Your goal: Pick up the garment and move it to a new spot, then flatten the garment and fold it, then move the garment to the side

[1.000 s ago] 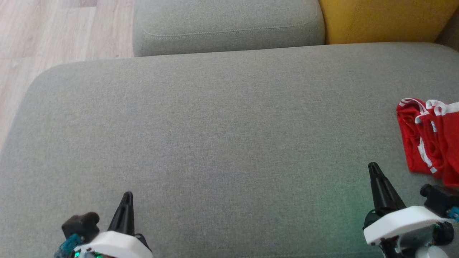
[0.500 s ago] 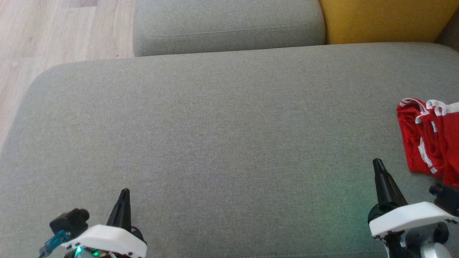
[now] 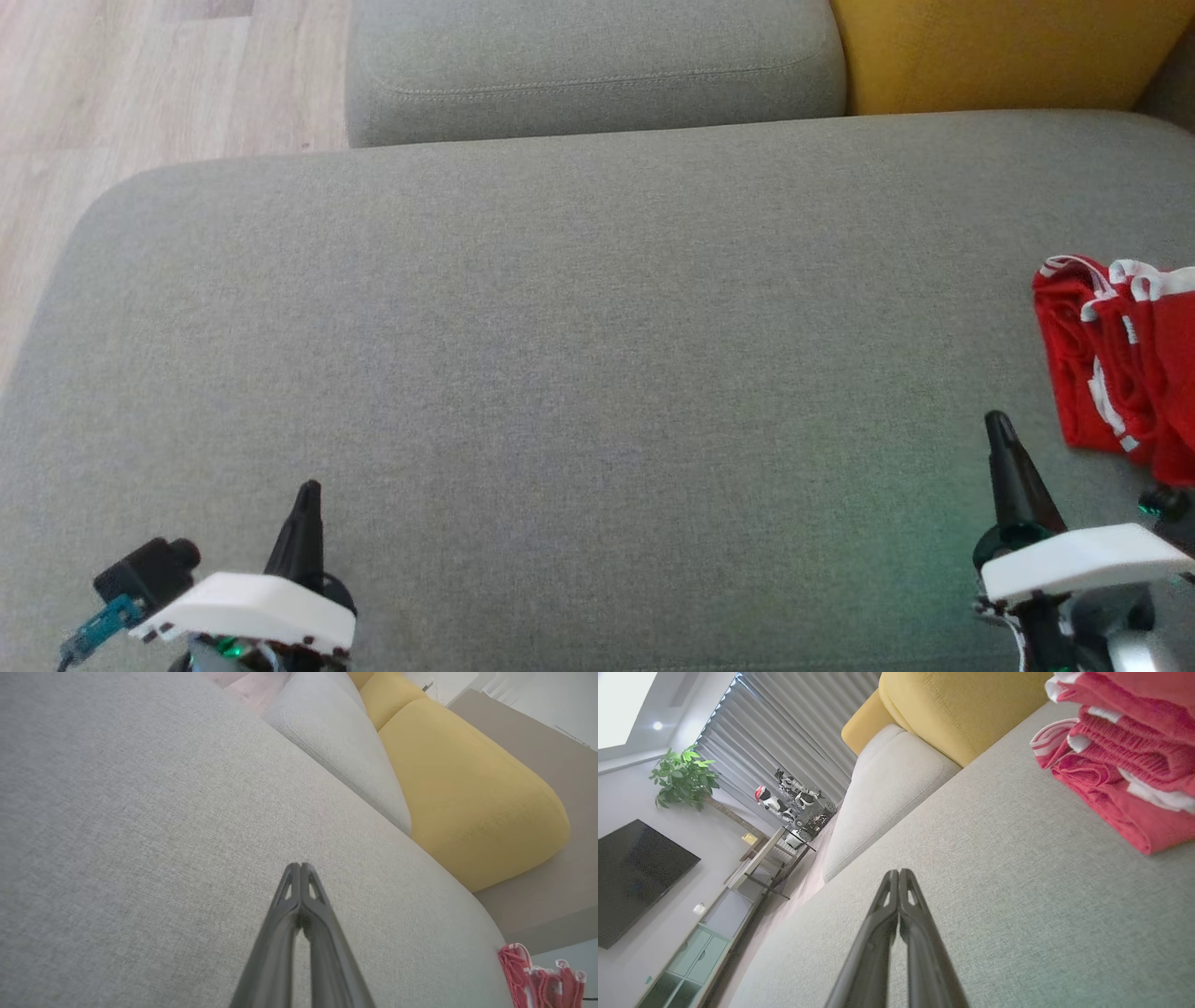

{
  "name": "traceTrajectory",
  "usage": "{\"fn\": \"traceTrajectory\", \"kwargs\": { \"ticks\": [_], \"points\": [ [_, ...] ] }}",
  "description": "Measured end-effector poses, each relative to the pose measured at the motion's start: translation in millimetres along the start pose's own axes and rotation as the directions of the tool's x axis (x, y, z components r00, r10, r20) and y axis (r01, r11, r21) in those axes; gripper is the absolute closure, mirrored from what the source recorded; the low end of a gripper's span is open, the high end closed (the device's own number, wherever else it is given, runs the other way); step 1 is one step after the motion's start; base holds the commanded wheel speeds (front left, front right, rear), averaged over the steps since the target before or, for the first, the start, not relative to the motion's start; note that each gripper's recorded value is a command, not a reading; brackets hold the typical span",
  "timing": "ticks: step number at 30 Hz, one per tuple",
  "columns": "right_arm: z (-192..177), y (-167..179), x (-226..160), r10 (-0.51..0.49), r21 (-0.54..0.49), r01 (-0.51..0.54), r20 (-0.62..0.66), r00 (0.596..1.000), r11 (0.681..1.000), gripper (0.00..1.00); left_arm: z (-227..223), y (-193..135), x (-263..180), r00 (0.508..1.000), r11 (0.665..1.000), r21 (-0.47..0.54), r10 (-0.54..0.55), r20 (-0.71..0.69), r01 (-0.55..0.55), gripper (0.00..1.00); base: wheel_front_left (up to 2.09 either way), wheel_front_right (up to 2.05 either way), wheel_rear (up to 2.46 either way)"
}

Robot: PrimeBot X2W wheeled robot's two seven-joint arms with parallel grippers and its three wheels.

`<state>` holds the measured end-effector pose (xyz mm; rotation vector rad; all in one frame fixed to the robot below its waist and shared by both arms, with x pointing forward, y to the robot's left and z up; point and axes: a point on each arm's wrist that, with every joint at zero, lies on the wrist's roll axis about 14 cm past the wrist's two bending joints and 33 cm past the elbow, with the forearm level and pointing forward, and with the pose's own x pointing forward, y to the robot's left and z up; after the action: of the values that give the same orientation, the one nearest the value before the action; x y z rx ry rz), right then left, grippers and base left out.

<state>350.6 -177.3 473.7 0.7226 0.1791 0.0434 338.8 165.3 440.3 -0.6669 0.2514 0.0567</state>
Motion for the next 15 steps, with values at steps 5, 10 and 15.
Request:
{"fn": "traceTrajectory", "kwargs": {
  "ticks": [5,10,15],
  "points": [
    [0.9,-2.5,0.3,-0.005,0.060,0.005,0.007,1.000,0.998,1.00,-1.0,1.5,0.5,1.000,0.998,-0.060,0.004,-0.011,-0.005,1.00,0.00,0.00,0.00],
    [5.6,-0.8,3.8,0.001,0.116,-0.004,0.023,1.000,0.993,1.00,1.2,1.0,2.9,1.000,0.992,-0.123,-0.002,-0.012,0.000,1.00,0.00,0.00,0.00],
    [5.3,-4.1,3.4,-0.007,0.175,0.002,0.027,1.000,0.985,1.00,3.5,0.3,5.2,1.000,0.983,-0.186,-0.007,-0.013,0.005,1.00,0.00,0.00,0.00]
  ]
}}
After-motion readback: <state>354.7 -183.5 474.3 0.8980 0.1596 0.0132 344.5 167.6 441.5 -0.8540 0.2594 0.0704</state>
